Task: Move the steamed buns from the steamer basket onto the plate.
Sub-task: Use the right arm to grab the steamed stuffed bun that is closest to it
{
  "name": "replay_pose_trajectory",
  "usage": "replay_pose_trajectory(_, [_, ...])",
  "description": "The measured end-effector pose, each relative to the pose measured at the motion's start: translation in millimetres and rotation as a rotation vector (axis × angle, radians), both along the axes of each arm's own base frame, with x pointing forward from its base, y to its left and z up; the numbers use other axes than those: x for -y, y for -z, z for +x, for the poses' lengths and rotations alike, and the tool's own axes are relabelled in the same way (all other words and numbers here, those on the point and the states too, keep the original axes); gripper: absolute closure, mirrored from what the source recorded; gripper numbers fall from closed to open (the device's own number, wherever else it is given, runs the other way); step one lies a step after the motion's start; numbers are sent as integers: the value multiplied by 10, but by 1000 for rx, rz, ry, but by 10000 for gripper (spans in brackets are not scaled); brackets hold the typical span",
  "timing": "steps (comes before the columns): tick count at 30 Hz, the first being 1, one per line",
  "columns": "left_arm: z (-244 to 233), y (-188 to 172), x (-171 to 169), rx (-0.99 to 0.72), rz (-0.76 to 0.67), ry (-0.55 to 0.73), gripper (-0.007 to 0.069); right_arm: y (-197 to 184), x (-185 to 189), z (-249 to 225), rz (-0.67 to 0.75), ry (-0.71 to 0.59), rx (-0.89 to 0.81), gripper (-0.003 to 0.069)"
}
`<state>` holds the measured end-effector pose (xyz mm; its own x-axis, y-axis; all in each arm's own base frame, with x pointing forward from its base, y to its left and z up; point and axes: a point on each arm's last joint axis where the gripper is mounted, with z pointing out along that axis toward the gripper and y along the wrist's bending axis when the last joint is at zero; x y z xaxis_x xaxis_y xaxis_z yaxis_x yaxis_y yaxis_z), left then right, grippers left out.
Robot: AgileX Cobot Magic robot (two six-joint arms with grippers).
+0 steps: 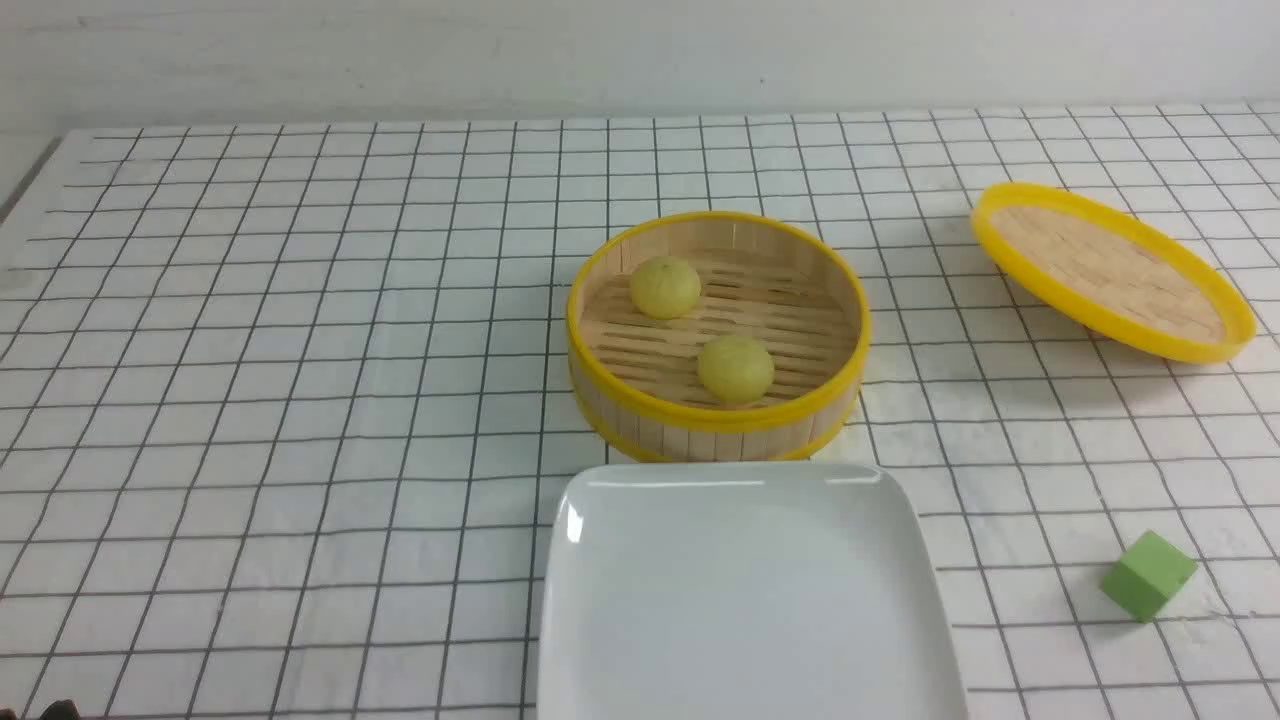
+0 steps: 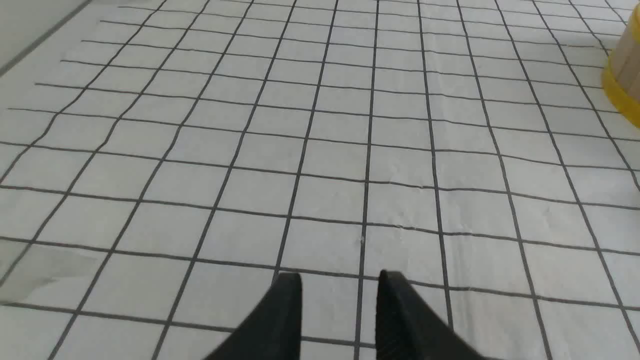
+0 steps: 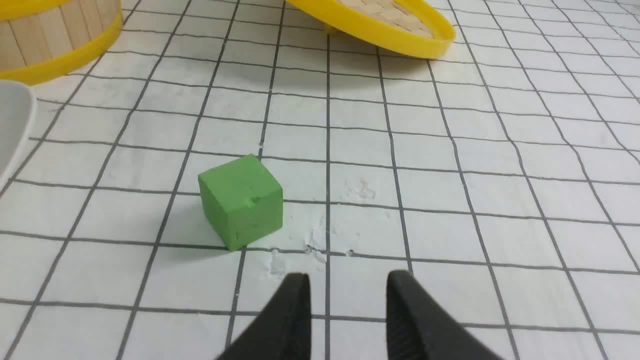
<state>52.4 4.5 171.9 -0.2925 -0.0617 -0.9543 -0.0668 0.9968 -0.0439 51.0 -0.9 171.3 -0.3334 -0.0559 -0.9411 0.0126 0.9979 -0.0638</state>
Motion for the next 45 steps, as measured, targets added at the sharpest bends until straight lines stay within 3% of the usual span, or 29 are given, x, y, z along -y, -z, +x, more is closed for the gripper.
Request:
replay_pose_trajectory(34, [0, 0, 0, 0, 0, 0, 384, -56, 3, 1, -8, 1, 25, 419])
replay_pose_trajectory(40, [0, 0, 0, 0, 1, 0, 384, -779, -37, -132, 53, -17, 219, 419])
replay_pose_trajectory(45, [0, 0, -1, 0, 4, 0, 384, -1243, -105, -385, 102, -66, 240, 419])
